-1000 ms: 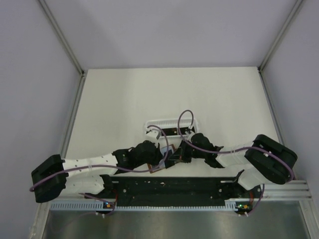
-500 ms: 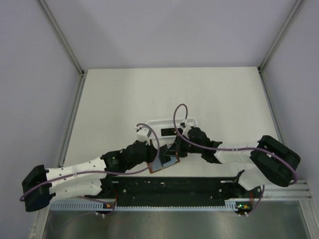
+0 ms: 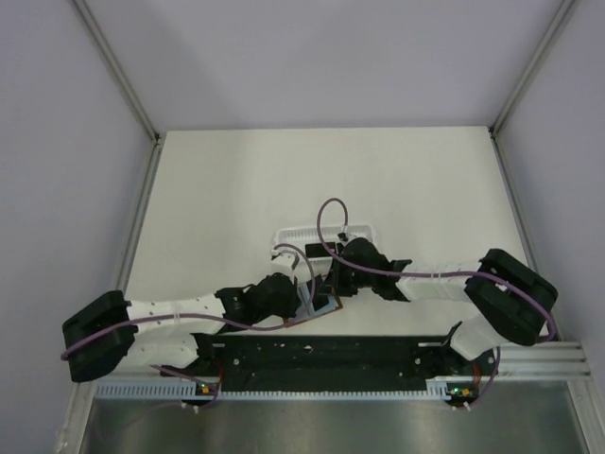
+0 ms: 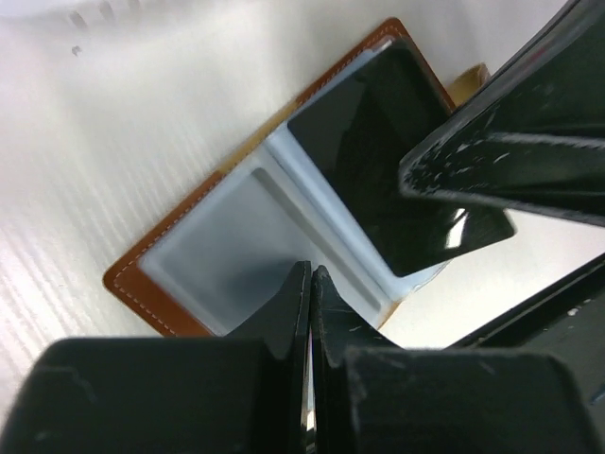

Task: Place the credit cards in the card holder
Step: Insert the credit card into the card holder.

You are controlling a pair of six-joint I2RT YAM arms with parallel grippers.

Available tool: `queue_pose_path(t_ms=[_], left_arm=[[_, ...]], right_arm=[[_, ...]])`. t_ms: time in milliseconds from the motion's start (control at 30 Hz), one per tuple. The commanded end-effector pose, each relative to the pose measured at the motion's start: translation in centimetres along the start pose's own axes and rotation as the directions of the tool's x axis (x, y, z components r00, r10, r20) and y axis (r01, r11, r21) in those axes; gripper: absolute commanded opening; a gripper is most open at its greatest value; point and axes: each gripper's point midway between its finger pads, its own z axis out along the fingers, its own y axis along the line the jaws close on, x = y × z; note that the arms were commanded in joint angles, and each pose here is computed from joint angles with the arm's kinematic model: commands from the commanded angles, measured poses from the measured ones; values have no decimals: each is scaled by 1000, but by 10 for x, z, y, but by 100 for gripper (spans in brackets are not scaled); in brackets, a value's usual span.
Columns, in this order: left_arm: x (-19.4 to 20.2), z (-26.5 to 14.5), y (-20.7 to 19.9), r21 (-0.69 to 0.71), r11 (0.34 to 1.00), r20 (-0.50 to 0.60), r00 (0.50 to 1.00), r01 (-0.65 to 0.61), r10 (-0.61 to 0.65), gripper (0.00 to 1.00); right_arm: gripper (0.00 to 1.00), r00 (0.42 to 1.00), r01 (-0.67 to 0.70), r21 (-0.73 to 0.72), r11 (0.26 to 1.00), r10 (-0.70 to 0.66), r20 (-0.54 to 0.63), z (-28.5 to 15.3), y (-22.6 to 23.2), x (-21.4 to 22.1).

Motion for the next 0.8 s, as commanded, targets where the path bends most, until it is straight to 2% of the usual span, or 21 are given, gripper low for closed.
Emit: queue_pose_path(t_ms=[0, 167, 333, 600, 767], left_arm=[[9, 12, -16, 56, 998, -47, 999, 19, -16, 0], [12, 15, -16, 58, 998, -53, 999, 14, -11, 0], [13, 20, -14, 35, 999, -66, 998, -21, 23, 0], [14, 22, -12, 19, 999, -79, 996, -43, 44, 0], [5, 16, -6, -10, 999, -45, 998, -45, 44, 0]], right_arm=[[0, 995, 73, 163, 984, -83, 52, -9, -22, -13], [0, 993, 85, 327, 941, -108, 52, -22, -58, -10], [0, 994, 58, 406, 912, -90, 61, -40, -81, -2], [0, 997, 9, 423, 906, -40, 63, -59, -96, 15], [0, 998, 3, 407, 914, -30, 61, -64, -94, 19]])
